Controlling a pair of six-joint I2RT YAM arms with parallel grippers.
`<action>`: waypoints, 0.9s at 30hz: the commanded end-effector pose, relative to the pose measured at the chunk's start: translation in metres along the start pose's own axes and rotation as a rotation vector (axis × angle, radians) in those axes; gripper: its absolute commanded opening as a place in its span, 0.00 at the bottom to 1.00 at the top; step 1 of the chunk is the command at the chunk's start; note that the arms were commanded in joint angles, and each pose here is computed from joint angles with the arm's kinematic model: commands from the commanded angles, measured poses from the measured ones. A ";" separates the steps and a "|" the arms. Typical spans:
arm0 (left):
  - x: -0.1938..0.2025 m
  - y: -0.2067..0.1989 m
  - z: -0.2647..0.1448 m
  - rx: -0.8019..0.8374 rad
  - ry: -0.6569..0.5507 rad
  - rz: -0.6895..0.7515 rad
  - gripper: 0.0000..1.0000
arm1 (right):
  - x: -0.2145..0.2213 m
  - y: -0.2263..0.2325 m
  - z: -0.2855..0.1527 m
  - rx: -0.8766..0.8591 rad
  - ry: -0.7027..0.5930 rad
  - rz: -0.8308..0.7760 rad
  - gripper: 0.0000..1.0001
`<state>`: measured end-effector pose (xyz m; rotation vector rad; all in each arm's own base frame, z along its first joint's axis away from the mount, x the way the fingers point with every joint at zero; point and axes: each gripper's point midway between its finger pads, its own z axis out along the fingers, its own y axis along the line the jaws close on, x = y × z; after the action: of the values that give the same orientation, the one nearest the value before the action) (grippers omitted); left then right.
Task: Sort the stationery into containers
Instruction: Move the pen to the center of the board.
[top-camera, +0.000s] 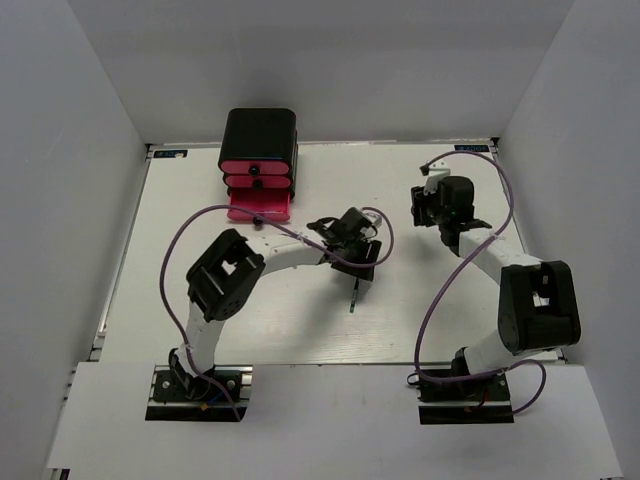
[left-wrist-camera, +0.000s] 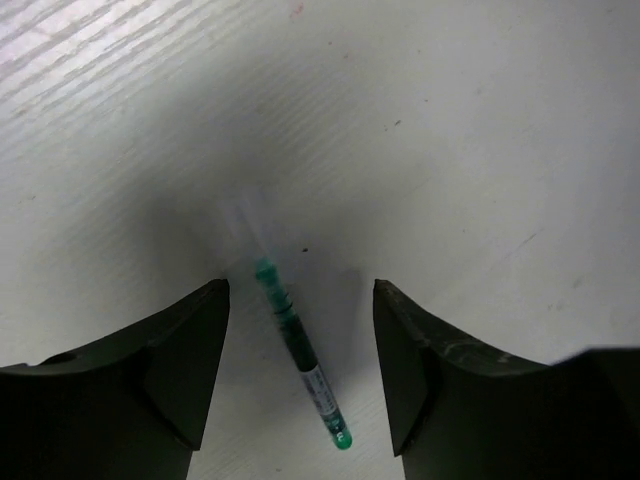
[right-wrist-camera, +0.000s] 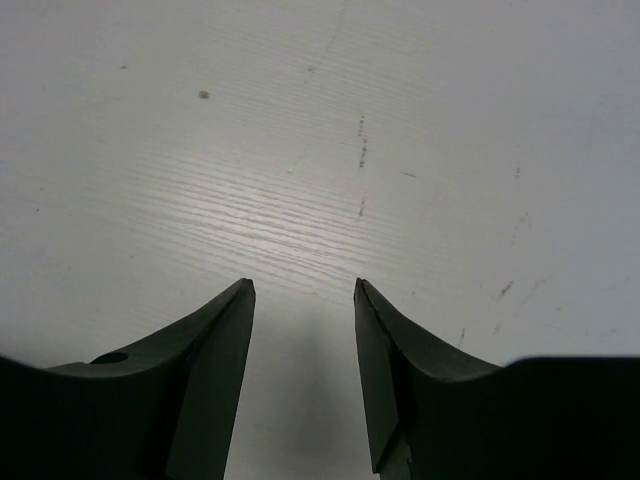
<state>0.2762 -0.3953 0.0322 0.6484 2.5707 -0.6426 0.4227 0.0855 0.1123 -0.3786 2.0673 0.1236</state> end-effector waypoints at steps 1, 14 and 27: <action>-0.003 0.004 -0.006 -0.110 0.027 0.047 0.68 | -0.008 -0.011 -0.006 0.019 -0.043 0.054 0.51; 0.052 0.050 -0.002 -0.399 0.187 0.077 0.19 | -0.005 -0.026 -0.006 0.017 -0.035 0.111 0.51; -0.038 0.072 -0.069 -0.291 -0.132 -0.236 0.08 | 0.000 0.019 -0.017 -0.248 -0.047 0.003 0.80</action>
<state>0.2961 -0.3196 0.0258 0.3739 2.6833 -0.2198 0.4161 0.0800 0.1117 -0.4009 2.0644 0.2873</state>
